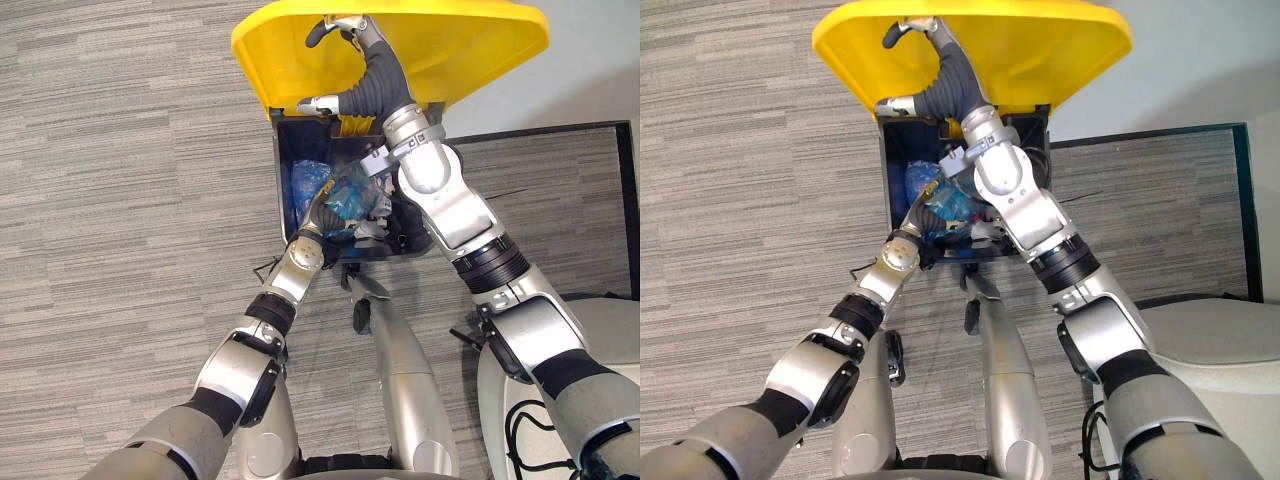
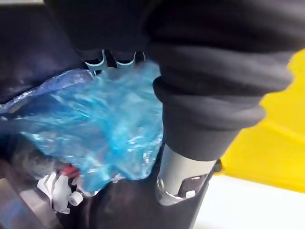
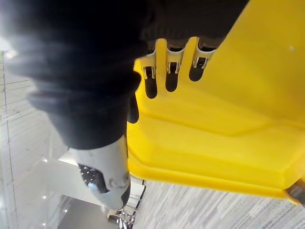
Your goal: Gather rubbish on tea table into small bin, then transfer packed bag to large trash can.
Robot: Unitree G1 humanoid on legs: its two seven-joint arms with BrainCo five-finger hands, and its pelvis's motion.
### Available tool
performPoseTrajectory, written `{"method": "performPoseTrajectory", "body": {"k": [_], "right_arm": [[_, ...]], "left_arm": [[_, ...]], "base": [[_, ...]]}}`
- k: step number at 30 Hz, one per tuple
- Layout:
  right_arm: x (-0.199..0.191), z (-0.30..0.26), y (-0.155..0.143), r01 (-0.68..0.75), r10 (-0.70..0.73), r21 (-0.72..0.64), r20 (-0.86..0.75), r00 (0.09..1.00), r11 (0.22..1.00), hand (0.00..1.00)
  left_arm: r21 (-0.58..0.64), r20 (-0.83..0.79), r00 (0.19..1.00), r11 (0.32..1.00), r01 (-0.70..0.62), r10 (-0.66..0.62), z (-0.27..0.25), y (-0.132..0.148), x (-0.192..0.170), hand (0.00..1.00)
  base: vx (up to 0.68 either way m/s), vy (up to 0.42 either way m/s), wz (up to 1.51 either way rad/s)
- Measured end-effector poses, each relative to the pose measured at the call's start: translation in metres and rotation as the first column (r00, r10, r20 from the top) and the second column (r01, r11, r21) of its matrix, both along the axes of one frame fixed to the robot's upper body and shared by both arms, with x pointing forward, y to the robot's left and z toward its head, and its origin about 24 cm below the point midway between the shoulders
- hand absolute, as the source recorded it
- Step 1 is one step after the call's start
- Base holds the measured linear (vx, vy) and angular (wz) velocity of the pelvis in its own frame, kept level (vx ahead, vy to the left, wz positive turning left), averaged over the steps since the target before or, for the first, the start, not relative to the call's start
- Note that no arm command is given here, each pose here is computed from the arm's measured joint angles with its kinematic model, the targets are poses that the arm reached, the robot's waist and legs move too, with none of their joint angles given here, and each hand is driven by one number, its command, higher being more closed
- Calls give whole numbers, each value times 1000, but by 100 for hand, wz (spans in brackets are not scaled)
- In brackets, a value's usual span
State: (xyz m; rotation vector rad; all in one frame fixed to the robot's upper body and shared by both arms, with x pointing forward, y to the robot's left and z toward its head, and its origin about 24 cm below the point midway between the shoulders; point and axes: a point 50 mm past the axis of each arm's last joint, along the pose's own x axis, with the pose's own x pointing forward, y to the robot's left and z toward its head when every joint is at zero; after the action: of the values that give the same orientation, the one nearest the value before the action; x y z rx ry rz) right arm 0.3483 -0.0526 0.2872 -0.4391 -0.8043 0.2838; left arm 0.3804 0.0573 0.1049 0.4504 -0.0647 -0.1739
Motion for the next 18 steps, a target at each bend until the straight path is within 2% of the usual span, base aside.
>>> {"method": "performPoseTrajectory", "body": {"k": [11,15,18], "right_arm": [[0,-63,-18,57,-64,-57,-136,989,997,0],[4,-90,-36,107,-122,-77,-221,968,991,0],[13,-119,-54,159,-205,-167,-312,928,973,0]], "left_arm": [[109,107,979,981,163,-174,8,-28,-21,0],[193,111,962,955,226,-250,3,-23,-29,0],[252,84,949,928,274,-303,-8,-4,-36,0]], "base": [[-17,-42,11],[27,-42,10],[11,-40,16]]}}
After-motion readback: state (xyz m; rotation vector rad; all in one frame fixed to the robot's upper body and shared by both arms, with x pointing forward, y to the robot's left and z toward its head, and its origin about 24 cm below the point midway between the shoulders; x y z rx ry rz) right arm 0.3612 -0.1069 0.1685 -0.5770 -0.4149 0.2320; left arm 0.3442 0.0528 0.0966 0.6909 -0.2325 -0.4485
